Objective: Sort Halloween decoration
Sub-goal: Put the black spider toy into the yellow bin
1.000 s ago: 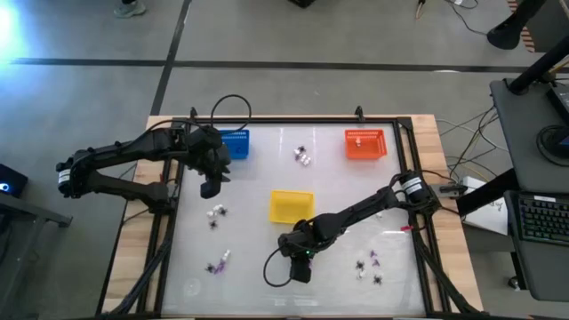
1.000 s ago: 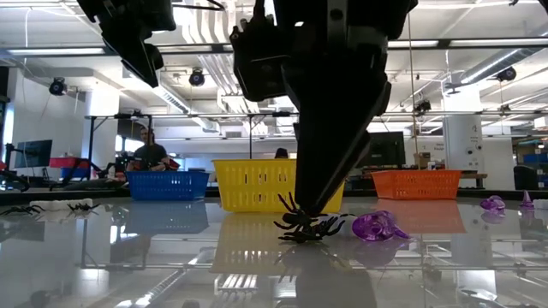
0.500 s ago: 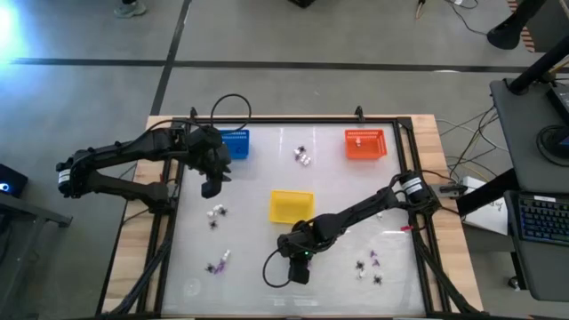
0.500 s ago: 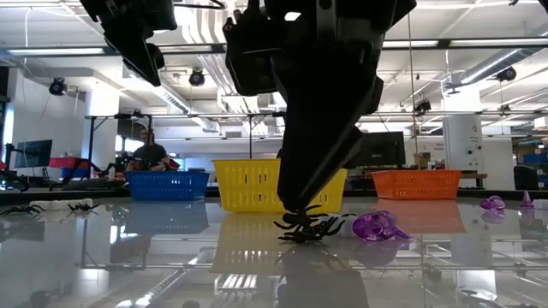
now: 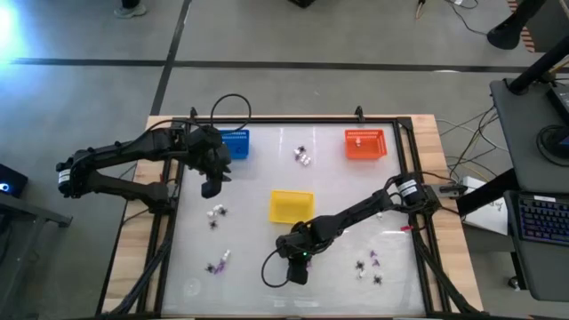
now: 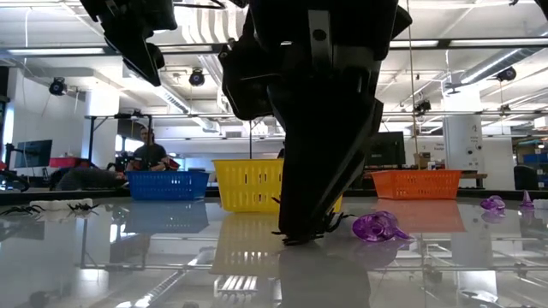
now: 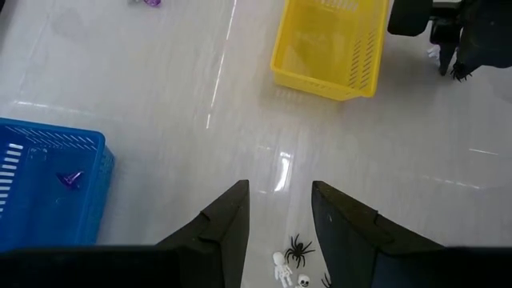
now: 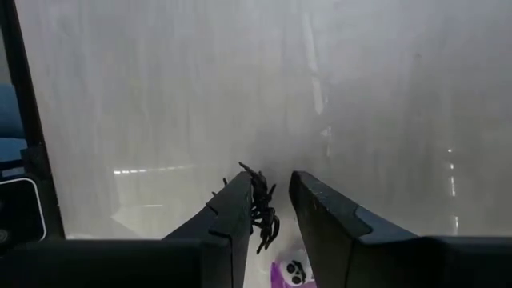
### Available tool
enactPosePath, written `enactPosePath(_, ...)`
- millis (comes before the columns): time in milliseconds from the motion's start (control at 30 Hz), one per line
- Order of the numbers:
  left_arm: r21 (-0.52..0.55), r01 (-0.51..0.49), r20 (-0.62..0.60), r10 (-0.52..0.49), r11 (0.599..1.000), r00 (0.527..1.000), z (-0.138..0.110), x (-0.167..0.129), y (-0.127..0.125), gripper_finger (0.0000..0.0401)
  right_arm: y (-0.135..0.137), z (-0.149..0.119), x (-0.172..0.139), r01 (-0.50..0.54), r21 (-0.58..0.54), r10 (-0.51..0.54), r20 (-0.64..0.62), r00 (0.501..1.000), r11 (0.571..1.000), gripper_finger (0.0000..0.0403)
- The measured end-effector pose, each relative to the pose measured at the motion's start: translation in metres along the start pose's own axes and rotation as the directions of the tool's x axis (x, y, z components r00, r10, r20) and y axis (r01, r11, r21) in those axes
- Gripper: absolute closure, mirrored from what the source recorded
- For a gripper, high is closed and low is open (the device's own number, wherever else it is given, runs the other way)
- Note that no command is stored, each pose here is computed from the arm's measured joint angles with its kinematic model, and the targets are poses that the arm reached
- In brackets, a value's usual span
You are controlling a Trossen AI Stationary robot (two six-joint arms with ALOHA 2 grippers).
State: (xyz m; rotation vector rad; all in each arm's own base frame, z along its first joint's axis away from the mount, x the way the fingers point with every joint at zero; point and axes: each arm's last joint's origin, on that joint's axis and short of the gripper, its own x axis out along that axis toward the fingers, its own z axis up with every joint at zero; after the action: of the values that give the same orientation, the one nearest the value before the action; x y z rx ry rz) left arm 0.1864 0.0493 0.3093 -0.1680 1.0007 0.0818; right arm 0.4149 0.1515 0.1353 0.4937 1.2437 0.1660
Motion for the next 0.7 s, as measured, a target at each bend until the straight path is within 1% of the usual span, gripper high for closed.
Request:
enactPosePath(67, 0.0, -0.001, 0.0, 0.001, 1.0, 1.0, 0.0, 0.0, 0.0, 0.0282, 0.0, 0.0, 0.0, -0.001, 0.0, 0.001, 0.0, 1.0, 1.0, 0.0313)
enactPosePath(133, 0.0, -0.001, 0.001, 0.001, 1.0, 1.0, 0.0, 0.0, 0.0, 0.0282, 0.0, 0.0, -0.001, -0.001, 0.002, 0.001, 0.0, 1.0, 1.0, 0.0324)
enactPosePath(267, 0.0, -0.001, 0.003, 0.001, 1.0, 1.0, 0.0, 0.0, 0.0, 0.0282, 0.001, 0.001, -0.001, -0.004, 0.003, 0.004, 0.0, 1.0, 1.0, 0.0377)
enactPosePath(300, 0.0, -0.001, 0.004, 0.001, 1.0, 1.0, 0.0, 0.0, 0.0, 0.0282, 0.001, 0.001, -0.001, -0.005, 0.004, 0.005, 0.0, 1.0, 1.0, 0.0385)
enactPosePath(533, 0.001, -0.002, 0.006, 0.002, 1.0, 1.0, 0.001, 0.0, 0.0, 0.0282, 0.002, 0.001, -0.003, -0.017, 0.042, 0.017, -0.002, 1.0, 0.999, 0.0391)
enactPosePath(700, 0.001, -0.002, 0.006, 0.002, 1.0, 1.0, 0.001, 0.0, 0.0, 0.0282, 0.009, 0.004, -0.016, -0.048, 0.056, 0.046, 0.032, 0.998, 0.997, 0.0391)
